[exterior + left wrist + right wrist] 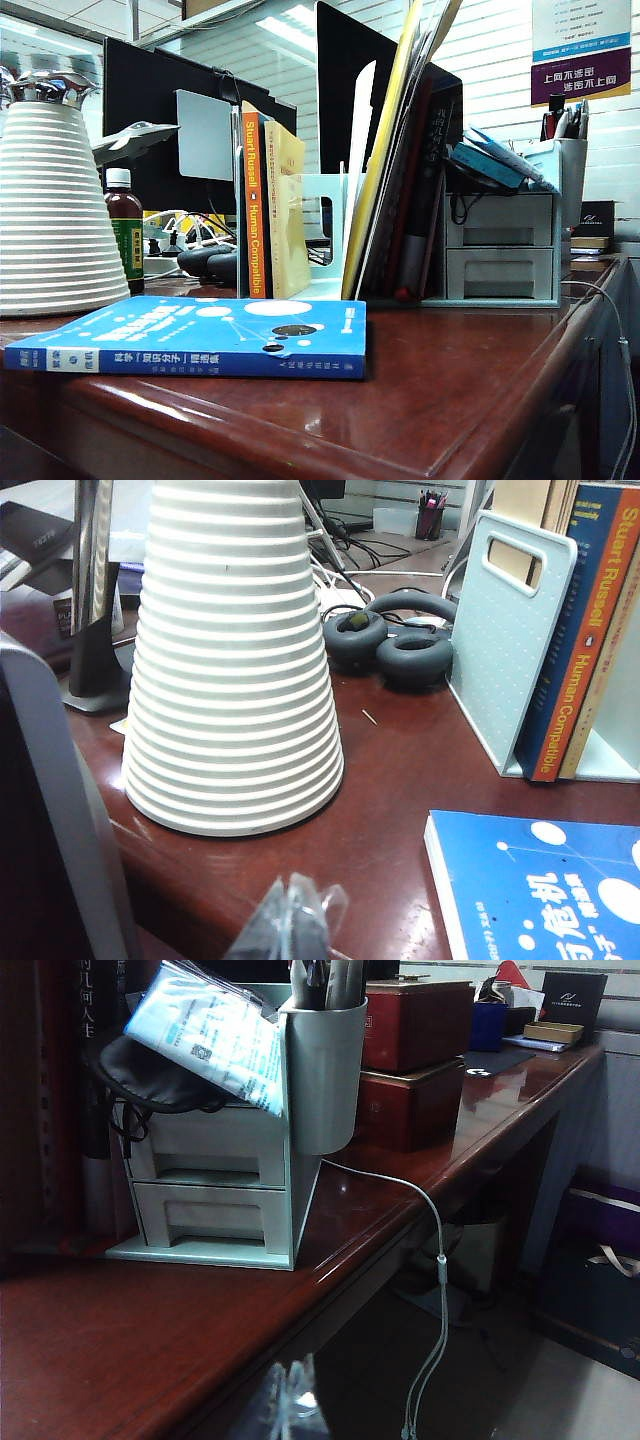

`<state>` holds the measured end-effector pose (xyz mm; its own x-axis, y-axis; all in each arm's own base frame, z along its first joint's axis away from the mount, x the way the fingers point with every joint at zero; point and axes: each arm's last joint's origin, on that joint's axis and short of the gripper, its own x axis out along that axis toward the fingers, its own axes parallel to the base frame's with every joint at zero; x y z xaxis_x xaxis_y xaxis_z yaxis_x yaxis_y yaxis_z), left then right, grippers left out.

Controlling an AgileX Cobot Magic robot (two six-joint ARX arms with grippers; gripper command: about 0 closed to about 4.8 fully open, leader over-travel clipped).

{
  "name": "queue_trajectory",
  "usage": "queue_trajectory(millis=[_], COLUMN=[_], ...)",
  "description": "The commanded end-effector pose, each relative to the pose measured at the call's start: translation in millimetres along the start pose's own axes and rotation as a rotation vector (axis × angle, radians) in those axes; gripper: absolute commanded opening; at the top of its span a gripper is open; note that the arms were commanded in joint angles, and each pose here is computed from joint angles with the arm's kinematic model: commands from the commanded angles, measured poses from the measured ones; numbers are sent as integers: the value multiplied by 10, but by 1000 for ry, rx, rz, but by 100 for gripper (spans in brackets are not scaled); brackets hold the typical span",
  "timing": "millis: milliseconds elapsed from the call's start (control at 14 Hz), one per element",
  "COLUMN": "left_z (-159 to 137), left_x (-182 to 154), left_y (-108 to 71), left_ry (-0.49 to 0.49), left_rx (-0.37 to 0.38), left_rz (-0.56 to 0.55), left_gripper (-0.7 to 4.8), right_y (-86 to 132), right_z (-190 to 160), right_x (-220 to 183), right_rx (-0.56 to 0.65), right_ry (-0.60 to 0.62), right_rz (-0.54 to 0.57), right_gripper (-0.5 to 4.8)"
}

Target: Pick up the blue book and put it on the bookshelf.

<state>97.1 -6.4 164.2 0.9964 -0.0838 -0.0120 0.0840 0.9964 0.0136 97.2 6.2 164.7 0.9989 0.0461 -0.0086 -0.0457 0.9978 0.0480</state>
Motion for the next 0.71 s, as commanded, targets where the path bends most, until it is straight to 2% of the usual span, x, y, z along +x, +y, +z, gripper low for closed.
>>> queue_trajectory(millis=[71,285,357,428,571,713], left_z=[21,22,34,78,288,545], left_x=[0,0,-1,-10,-64,-141], left_y=[0,0,0,2,1,-2], left_ry=[-20,-20,-29,-45,-92,-75], left_rx=[4,-6,-69,-197,-374,-426], left_rz=[0,-1,-1,1,-22,-38], left_gripper=[-5,-5,-5,-5,-5,-5], right_y=[1,2,6,11,20,37], right_z=[28,50,132,291,675,1093], right_x=[-3,-7,-25,-64,-129,-52], right_rx=[4,5,18,36,39,39], right_ry=[-21,-29,-52,-98,-155,-137], right_rz=[1,2,3,2,-20,-40], right_gripper=[-5,-5,-5,-5,-5,-5])
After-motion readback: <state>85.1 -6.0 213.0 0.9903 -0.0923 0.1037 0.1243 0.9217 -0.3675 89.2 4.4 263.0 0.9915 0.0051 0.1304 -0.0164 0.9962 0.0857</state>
